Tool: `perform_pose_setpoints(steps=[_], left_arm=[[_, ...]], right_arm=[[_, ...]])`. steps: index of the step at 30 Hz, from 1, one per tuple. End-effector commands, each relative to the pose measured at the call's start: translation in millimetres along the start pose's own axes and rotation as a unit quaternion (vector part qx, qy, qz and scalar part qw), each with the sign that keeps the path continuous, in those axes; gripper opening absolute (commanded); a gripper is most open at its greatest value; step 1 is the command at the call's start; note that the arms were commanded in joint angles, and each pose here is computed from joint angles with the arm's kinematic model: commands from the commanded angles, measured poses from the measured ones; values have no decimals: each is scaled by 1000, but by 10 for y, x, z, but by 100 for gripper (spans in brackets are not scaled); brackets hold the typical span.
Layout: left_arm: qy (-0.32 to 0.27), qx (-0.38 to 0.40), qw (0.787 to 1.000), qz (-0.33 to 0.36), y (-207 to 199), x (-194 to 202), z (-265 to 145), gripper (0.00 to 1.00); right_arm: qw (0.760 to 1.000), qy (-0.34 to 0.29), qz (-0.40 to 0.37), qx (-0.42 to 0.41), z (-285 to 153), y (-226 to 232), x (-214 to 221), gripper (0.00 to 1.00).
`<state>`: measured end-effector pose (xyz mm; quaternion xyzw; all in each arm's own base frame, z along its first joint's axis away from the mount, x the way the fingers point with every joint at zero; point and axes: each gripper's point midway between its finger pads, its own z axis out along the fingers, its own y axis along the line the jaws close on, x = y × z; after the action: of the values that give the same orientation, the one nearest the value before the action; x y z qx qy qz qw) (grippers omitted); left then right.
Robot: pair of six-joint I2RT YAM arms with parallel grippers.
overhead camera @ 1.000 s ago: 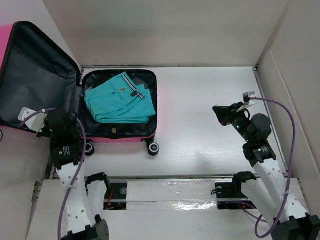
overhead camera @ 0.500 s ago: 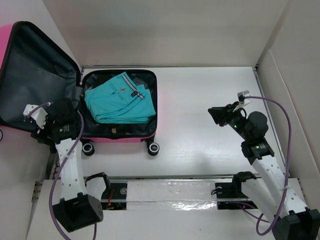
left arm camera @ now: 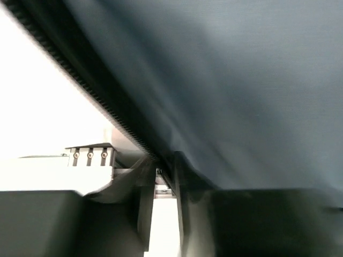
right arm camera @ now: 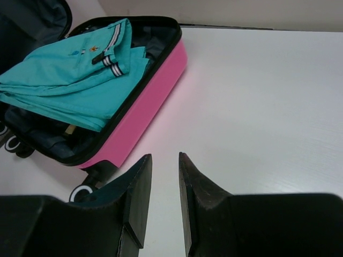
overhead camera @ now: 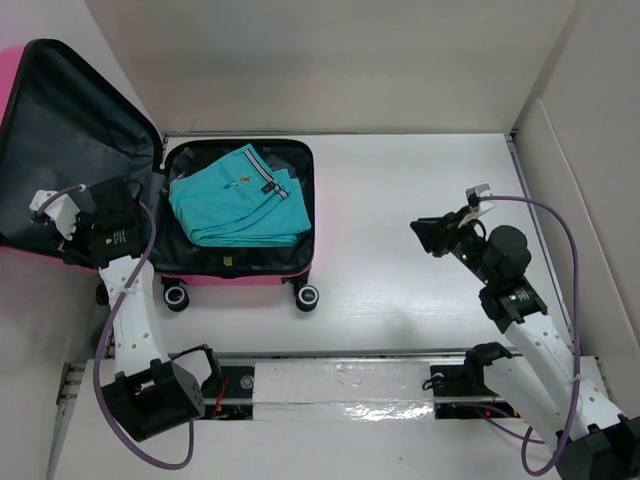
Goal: Pack the luggage
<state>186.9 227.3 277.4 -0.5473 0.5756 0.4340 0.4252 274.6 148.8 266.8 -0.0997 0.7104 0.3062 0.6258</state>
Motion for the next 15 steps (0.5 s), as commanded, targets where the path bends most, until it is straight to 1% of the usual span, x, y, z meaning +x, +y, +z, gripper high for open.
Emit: perform_pose_setpoints(steps=[1,3,5,7,8,10,11,13,15], left_arm=[[-7,40,998,-42,-148,-117,-37,2],[-7,68,997,-43,-195,-109,-144,0],[-4,131,990,-59,-369,-137,-353,0],[-9,177,982,-61,-391,-134,-512,0],[-10,223,973,-62,-514,-140,-673,0],[-15,269,961,-59,-532,-112,-879,0],[-21,317,947,-57,-646,-111,-1091,0],[-23,355,933,-55,-645,-61,-1253,0],[-15,402,915,-44,-713,15,-1431,0]], right_arm=[[999,-27,-18,12,-5,7,-238,32],[999,-25,-17,17,2,-11,-234,32],[999,-22,-16,19,15,-23,-216,32],[1000,-14,-13,19,47,-40,-174,32],[1000,-10,-12,20,59,-48,-157,32],[1000,-2,-9,18,91,-56,-115,32],[1000,0,-8,16,102,-56,-100,32],[1000,7,-1,11,159,-60,-42,32],[1000,17,1,6,200,-46,8,33]])
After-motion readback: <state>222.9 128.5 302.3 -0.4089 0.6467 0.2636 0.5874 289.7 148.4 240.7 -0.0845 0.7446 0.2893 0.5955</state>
